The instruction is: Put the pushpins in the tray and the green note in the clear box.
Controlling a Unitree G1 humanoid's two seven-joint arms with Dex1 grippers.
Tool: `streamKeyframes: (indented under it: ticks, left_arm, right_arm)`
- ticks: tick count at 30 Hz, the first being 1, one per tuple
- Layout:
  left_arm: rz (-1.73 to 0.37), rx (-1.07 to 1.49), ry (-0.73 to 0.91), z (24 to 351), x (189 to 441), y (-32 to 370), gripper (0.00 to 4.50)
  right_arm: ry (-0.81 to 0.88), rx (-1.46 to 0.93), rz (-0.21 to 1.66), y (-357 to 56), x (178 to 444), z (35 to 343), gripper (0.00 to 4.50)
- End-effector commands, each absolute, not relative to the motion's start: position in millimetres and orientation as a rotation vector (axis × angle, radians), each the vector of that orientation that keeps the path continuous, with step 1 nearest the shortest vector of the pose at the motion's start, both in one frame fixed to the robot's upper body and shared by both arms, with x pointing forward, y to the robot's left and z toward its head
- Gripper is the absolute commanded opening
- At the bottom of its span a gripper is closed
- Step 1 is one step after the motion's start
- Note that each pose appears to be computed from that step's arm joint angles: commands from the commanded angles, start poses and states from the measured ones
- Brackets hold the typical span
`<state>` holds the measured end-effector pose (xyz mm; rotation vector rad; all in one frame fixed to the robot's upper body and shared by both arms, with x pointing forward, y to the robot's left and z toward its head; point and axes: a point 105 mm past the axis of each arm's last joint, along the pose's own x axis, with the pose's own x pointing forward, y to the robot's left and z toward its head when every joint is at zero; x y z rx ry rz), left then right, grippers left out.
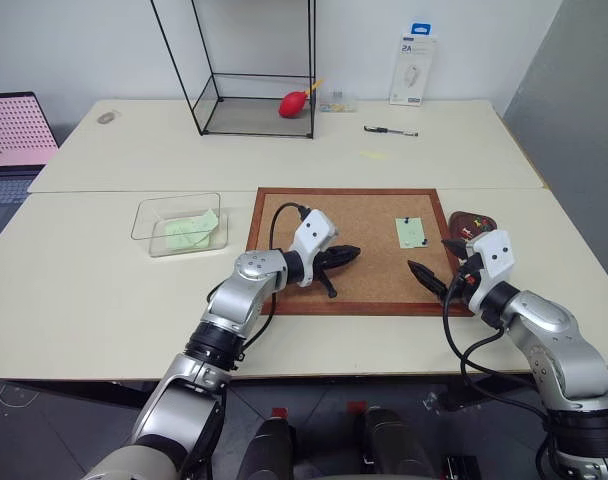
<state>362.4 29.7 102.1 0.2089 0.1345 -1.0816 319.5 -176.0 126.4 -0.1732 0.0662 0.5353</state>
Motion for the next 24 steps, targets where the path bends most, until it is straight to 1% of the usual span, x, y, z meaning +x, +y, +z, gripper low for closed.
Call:
streamKeyframes:
  ticks: [1, 6, 14, 17, 21, 22, 24]
  left_arm:
    - [-1.109, 0.251, 0.125, 91.0, 363.3, 23.0, 0.03]
    - [-1.109, 0.264, 0.16, 71.0, 362.7, 25.2, 0.03]
    - [-1.121, 0.263, 0.146, 70.4, 358.6, 23.4, 0.03]
    - [-1.121, 0.261, 0.145, 70.3, 356.7, 23.7, 0.03]
    - [-1.117, 0.256, 0.149, 70.0, 354.8, 24.9, 0.03]
    - [-1.117, 0.256, 0.149, 70.0, 354.4, 25.0, 0.0]
    - [-1.115, 0.255, 0.152, 69.8, 354.0, 25.5, 0.0]
  right_arm:
    - [0.026, -0.172, 0.53, -169.1, 331.8, 140.4, 4.5]
    - [0.065, -0.156, 0.467, -170.2, 358.7, 140.0, 4.5]
    - [0.1, -0.13, 0.395, -172.9, 412.6, 141.7, 4.5]
    - [0.118, -0.134, 0.368, -176.5, 426.9, 137.9, 4.5]
    - [0.13, -0.148, 0.363, -173.7, 438.8, 134.2, 4.5]
    - [0.133, -0.153, 0.362, -173.1, 440.5, 133.2, 4.13]
    - [0.139, -0.161, 0.361, -172.0, 443.2, 130.5, 3.79]
